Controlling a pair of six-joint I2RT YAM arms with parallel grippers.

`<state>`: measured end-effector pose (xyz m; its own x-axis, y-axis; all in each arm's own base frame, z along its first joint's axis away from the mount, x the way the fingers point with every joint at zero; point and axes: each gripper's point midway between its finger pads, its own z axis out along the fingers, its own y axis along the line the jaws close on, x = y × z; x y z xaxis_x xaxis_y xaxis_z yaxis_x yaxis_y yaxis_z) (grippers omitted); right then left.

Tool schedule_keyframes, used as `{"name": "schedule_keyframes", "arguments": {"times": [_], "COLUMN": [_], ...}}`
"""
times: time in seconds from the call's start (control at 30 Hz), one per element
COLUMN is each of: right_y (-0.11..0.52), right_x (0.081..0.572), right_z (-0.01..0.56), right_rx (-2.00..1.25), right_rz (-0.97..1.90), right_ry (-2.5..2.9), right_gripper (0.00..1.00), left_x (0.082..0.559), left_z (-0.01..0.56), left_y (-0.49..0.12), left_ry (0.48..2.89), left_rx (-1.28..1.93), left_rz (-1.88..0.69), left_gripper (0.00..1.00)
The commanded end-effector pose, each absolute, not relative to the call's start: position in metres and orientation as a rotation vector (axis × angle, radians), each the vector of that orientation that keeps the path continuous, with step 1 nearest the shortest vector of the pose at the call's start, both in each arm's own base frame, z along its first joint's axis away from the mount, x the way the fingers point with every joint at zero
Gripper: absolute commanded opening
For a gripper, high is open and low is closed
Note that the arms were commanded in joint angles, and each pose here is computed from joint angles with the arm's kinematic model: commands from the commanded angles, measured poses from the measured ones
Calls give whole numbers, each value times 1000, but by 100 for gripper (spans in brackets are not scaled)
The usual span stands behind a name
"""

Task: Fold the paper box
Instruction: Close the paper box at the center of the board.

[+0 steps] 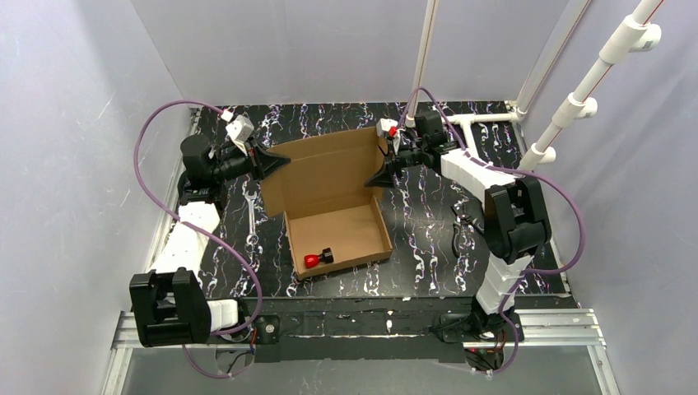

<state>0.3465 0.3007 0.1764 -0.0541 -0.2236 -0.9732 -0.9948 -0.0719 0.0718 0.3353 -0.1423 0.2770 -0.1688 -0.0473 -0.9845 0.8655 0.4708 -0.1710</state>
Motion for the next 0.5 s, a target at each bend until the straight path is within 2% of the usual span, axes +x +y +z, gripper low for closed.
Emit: {"name": "schedule_keyframes", "arguments": {"times": [0.0, 0.1, 0.17, 0.23, 0.3, 0.37, 0.43, 0.47], "right_y": [330, 333, 331, 329, 324, 312, 296, 287], "right_x": [322, 322, 321, 318, 317, 314, 314, 315], "right_z": [205, 205, 204, 204, 206, 209, 215, 217], "right_rx": [-1481, -1490, -1495, -1509, -1529, -1542, -1542, -1544], "right_rz": [1276, 1275, 1261, 1247, 1212, 1179, 1144, 1120], "right_ry": [1257, 1258, 1257, 1255, 1263, 1296, 1307, 1313], "right_gripper": [65, 51, 49, 58, 76, 90, 98, 98], "left_x": [323, 324, 324, 326, 329, 332, 332, 331], "left_z": [281, 280, 279, 279, 279, 279, 279, 279], "left_y": [-158, -157, -157, -156, -154, -150, -146, -146], "left_ry": [1512, 1516, 1518, 1520, 1523, 1527, 1526, 1523], "left_rx": [798, 793, 790, 783, 771, 751, 749, 755], "left_rz": [-1037, -1037, -1032, -1023, -1002, -973, -965, -965], "left_gripper": [0, 0, 0, 0, 0, 0, 0, 0]}}
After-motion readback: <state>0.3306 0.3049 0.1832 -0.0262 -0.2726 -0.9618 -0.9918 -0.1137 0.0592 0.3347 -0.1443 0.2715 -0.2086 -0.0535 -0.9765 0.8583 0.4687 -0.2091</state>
